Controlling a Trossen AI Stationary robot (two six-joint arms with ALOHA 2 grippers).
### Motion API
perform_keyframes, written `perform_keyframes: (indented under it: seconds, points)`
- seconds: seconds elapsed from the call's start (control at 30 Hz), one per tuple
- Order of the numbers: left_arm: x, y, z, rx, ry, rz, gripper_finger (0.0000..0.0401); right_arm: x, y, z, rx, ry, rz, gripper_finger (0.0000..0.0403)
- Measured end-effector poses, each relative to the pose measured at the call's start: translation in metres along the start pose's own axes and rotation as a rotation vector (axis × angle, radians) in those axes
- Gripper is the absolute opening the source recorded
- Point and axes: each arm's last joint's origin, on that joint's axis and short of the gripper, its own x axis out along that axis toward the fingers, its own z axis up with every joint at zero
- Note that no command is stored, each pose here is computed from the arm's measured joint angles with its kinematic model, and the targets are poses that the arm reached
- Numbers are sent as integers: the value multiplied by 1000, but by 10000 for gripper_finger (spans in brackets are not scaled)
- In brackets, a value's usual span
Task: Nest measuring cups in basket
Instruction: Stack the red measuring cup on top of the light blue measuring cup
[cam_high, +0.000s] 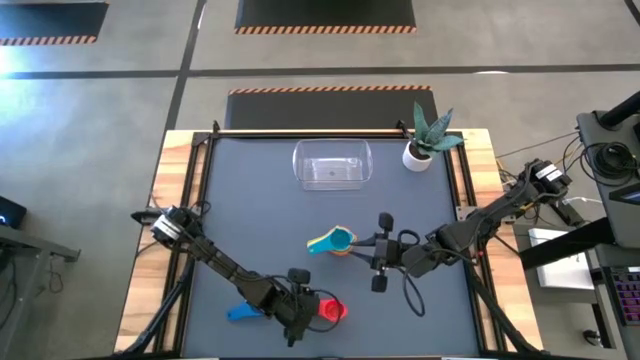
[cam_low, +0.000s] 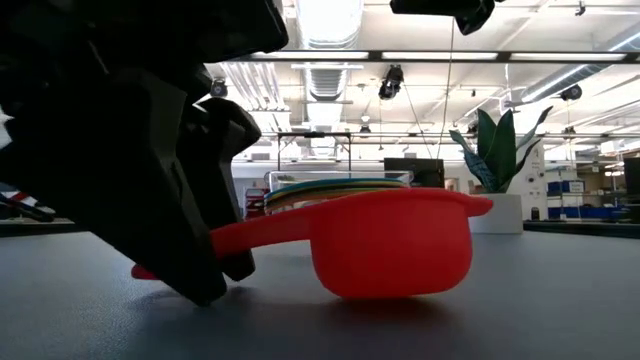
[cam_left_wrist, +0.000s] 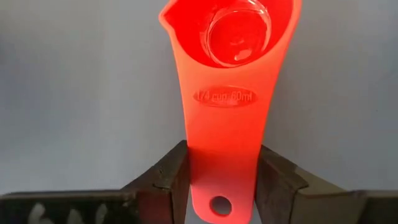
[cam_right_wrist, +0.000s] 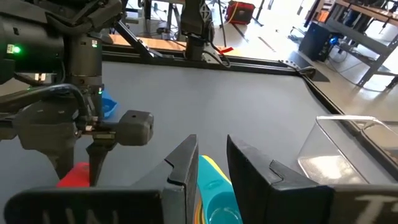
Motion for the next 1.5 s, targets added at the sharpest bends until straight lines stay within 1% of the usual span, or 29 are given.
perform_keyframes:
  seconds: [0.17,0.33,0.47,0.57,0.7,0.8,0.87,0.97,1.07,1.17,1.23,1.27,1.33,1.5]
  points:
    - [-9,9,2,33,3,80,117,-4,-2,4,-3,-17,1,73]
    - [-35,28,13,28,-11,166,119,-10,-6,10,6,-39,4,74]
    - [-57,48,24,20,-35,224,120,-13,-5,11,1,-47,12,77]
    - [-68,70,34,-29,-58,258,121,-13,-5,11,-1,-48,14,74]
    - [-65,98,38,-83,-43,300,121,-13,-5,11,-1,-48,14,68]
    - [-59,116,35,-111,-16,328,122,-13,-5,11,-2,-46,13,68]
    - [-55,127,34,-140,-5,321,122,-13,-5,10,-4,-43,13,70]
    - [-52,139,35,-177,-3,307,122,-13,-5,7,-9,-36,13,72]
    - [-51,142,39,-211,-32,291,124,-12,-5,5,-12,-30,12,72]
    - [-50,142,40,-226,-32,217,140,-12,-5,3,-13,-27,12,68]
    - [-50,140,41,-229,-29,171,161,-12,-5,2,-15,-23,11,65]
    - [-50,140,41,-230,-26,167,172,-12,-5,2,-9,-23,11,64]
    - [-50,140,40,-236,-26,174,194,-12,-5,1,-6,-22,11,63]
    - [-50,143,40,-247,-44,252,236,-12,-5,1,10,-26,12,65]
